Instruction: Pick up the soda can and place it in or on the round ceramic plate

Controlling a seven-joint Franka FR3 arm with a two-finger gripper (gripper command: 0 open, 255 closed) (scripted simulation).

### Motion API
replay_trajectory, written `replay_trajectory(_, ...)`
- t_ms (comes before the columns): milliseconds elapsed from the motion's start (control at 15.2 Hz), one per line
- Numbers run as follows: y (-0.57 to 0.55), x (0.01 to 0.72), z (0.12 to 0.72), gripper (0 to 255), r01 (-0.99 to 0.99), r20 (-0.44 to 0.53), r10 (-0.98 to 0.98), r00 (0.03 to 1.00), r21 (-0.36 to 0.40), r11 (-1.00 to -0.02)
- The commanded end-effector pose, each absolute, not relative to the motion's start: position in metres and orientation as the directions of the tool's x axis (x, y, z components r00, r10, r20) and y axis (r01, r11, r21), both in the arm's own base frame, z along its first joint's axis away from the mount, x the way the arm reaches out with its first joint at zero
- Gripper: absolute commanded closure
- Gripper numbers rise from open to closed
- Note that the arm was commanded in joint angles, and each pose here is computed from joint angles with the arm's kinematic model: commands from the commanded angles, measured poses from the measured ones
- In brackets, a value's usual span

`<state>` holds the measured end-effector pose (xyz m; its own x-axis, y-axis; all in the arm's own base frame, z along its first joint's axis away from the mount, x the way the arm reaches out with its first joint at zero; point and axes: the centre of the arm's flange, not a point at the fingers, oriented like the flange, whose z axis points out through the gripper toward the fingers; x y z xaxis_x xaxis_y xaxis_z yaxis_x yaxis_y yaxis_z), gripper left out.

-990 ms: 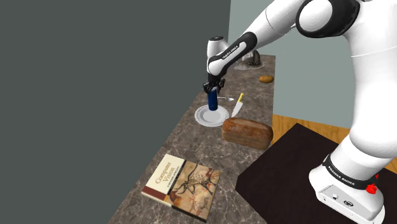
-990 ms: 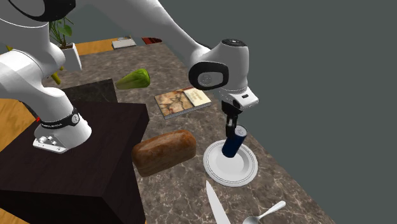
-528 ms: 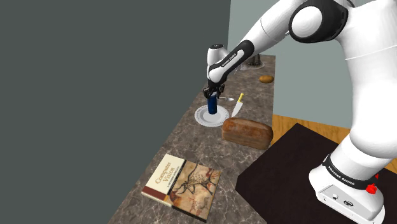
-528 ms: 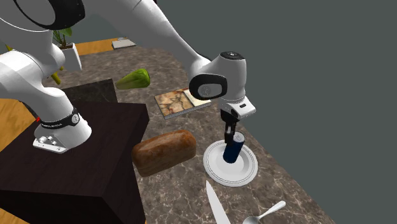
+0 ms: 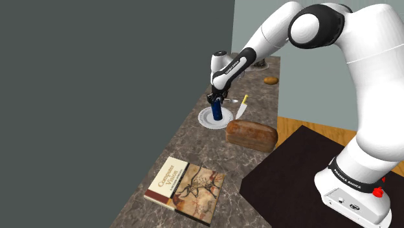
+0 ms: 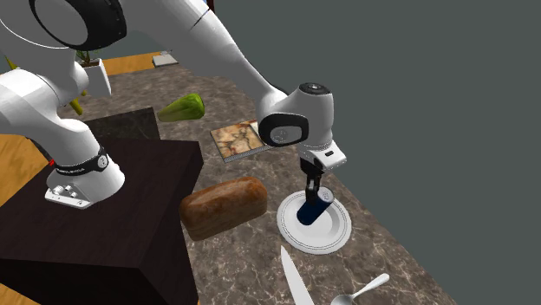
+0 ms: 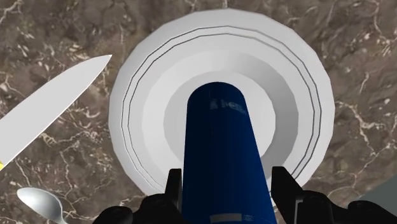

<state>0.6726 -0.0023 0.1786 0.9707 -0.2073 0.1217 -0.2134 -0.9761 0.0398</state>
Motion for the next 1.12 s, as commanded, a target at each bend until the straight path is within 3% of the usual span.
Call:
replay_trajectory(0, -0.001, 0.672, 0.174, 255, -0.213, 0.115, -0.207, 0.972, 0.041, -0.976)
replay_trajectory(264, -0.001, 0.672, 0.174, 255, -0.213, 0.115, -0.207, 0.972, 0.041, -0.976)
replay_trajectory(330, -0.002, 0.672, 0.173, 0, -0.213, 0.115, -0.207, 0.972, 0.041, -0.976)
replay_trajectory(660, -0.001, 0.672, 0.174, 0, -0.213, 0.115, -0.207, 0.972, 0.041, -0.976)
replay_trajectory(1056, 0.002, 0.666, 0.224, 0, -0.213, 0.115, -0.207, 0.972, 0.041, -0.976)
